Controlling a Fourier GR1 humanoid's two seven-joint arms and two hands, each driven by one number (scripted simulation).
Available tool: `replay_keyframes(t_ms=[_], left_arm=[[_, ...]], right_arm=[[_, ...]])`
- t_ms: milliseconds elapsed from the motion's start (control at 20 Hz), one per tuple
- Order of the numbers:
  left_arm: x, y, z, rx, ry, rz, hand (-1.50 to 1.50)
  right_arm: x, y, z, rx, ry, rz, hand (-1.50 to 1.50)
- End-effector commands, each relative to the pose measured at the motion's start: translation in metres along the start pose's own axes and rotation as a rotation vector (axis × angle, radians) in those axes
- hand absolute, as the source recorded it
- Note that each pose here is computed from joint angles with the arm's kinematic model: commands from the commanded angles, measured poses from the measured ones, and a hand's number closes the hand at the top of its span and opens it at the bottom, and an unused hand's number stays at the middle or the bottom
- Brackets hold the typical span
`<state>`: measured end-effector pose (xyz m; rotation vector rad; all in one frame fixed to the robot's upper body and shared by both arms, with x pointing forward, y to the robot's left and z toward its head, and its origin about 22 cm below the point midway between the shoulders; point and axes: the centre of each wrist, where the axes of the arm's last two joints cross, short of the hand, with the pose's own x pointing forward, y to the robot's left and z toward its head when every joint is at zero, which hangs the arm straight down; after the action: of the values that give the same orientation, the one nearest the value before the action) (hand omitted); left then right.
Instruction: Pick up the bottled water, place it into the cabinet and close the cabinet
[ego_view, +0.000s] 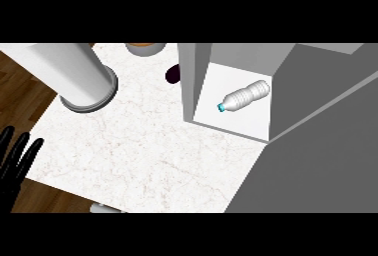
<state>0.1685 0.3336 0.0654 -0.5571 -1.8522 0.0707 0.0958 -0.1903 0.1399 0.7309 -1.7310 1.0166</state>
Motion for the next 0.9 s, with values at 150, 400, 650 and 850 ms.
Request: replay_keyframes(t_ms=[150, 400, 650, 850], left_arm=[[0.003, 0.007, 0.0, -0.007, 0.011, -0.004, -1.5], [0.004, 0.009, 0.0, 0.004, 0.0, 0.007, -1.5], [0.01, 0.011, -0.005, -0.018, -0.024, -0.008, -1.5], [0.013, 0.012, -0.008, -0.039, -0.025, -0.008, -1.5]], right_arm=[[0.004, 0.006, -0.02, 0.142, 0.023, 0.026, 1.5], [0.0, 0.004, -0.026, 0.097, -0.008, -0.016, 1.5], [-0.011, 0.009, -0.029, 0.139, -0.017, -0.137, 1.5], [-0.017, 0.009, -0.03, 0.169, -0.033, -0.198, 1.5]])
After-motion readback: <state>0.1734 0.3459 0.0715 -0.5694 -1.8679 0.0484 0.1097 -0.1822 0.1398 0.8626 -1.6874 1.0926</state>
